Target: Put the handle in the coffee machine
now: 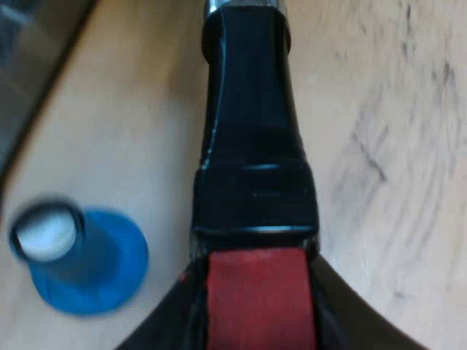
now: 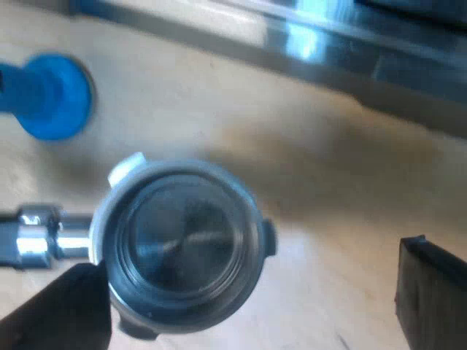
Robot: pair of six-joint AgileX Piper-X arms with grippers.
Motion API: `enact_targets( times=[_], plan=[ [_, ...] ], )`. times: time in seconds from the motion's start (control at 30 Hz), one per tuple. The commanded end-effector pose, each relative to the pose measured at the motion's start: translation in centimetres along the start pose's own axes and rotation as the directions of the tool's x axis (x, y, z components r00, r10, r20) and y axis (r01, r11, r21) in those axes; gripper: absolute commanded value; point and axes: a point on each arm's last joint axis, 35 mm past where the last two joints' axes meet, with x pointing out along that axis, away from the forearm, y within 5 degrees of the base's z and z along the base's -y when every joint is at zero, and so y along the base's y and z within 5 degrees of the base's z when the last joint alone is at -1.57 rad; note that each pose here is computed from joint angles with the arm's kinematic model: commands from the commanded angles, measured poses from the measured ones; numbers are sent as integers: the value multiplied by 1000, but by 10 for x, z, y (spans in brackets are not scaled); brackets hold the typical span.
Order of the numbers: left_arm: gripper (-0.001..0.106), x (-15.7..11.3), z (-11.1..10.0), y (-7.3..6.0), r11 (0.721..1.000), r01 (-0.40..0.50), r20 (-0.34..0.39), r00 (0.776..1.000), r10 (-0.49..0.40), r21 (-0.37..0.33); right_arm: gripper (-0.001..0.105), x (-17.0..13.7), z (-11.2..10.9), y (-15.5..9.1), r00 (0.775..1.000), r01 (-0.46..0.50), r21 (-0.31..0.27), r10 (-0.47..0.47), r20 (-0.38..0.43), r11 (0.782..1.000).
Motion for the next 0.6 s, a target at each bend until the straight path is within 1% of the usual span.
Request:
enact_targets(
  times=[0.03,0.13,0.17,0.23,0.3,0.33,0.37,0.4,0.43,0.47,0.57,0.6],
  plan=[
    [0,-6,-2,0,999,35,24,999,-34,-34,79,-8,8,1,998,-5,10,5,67,1000],
    [0,-13,-7,6,995,16,30,999,-13,-96,79,-13,10,2,996,-10,9,9,88,1000],
    [0,-14,-7,7,995,12,31,999,-9,-104,79,-14,11,2,995,-9,8,8,96,1000],
    [0,-20,-9,13,990,-23,43,999,29,-142,79,-22,12,6,990,-2,-1,2,142,1000],
    [0,-22,-9,14,988,-32,46,998,39,-151,79,-27,12,9,983,20,-8,-18,183,1000],
    [0,-24,-9,17,986,-45,52,997,54,-162,79,-35,13,16,968,60,-17,-54,247,998],
    [0,-30,-8,21,983,-73,67,994,85,-171,79,-40,13,23,953,99,-22,-88,289,995],
    [0,-32,-7,22,982,-78,70,993,91,-170,79,-42,12,26,946,121,-25,-108,305,992],
    [0,-34,-5,23,982,-86,76,992,100,-168,79,-45,11,32,931,162,-27,-144,336,986],
    [0,-35,-4,23,983,-86,78,992,99,-161,79,-47,11,35,923,177,-30,-156,351,984],
    [0,-42,2,20,994,-56,93,994,65,-96,79,-49,6,54,906,210,-64,-170,388,976],
    [0,-43,4,20,995,-50,95,994,58,-83,79,-50,5,56,902,217,-64,-174,395,974]
  ],
)
